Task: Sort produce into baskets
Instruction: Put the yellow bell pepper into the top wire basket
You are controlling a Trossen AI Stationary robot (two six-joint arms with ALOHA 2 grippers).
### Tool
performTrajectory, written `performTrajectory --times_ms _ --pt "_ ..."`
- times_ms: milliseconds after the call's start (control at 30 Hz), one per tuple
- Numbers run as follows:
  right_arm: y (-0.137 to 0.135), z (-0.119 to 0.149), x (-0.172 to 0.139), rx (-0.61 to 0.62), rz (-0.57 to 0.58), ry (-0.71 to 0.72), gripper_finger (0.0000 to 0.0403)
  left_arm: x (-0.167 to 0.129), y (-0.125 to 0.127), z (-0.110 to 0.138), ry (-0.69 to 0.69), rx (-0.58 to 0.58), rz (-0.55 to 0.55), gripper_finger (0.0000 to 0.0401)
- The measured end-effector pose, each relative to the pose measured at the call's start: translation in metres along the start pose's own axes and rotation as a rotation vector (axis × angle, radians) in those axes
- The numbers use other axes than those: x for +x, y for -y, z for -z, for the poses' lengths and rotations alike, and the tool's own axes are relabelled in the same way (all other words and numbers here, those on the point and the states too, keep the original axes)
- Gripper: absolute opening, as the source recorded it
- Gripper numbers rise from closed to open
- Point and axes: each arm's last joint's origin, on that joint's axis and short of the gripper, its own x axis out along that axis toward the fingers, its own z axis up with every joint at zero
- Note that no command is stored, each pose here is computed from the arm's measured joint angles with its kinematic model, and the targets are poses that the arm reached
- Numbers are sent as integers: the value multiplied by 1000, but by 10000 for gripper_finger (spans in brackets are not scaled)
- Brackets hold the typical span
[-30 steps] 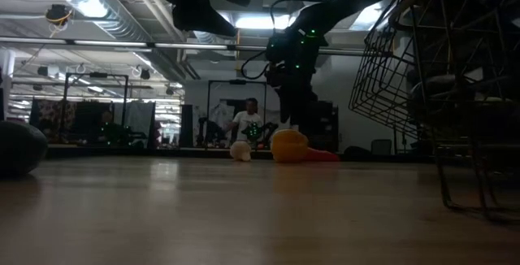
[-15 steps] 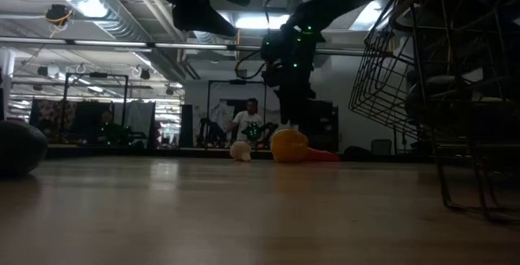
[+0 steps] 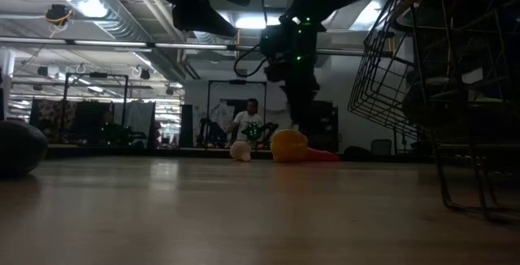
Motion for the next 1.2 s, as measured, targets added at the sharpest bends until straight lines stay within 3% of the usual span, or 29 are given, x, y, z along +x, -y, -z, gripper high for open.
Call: performTrajectory --times_ms 133,467,700,967,1200 --pt "0 3 -5 -49 -5 -31 266 0 0 0 0 -1 0 392" --pt "16 -1 5 -2 -101 56 266 0 0 0 0 -3 0 392" --pt "15 -11 7 -7 -106 144 266 0 0 0 0 7 0 392" --pt "17 -11 13 42 -47 116 266 0 0 0 0 8 0 392" --pt "13 -14 4 92 -76 131 266 0 0 0 1 5 0 392"
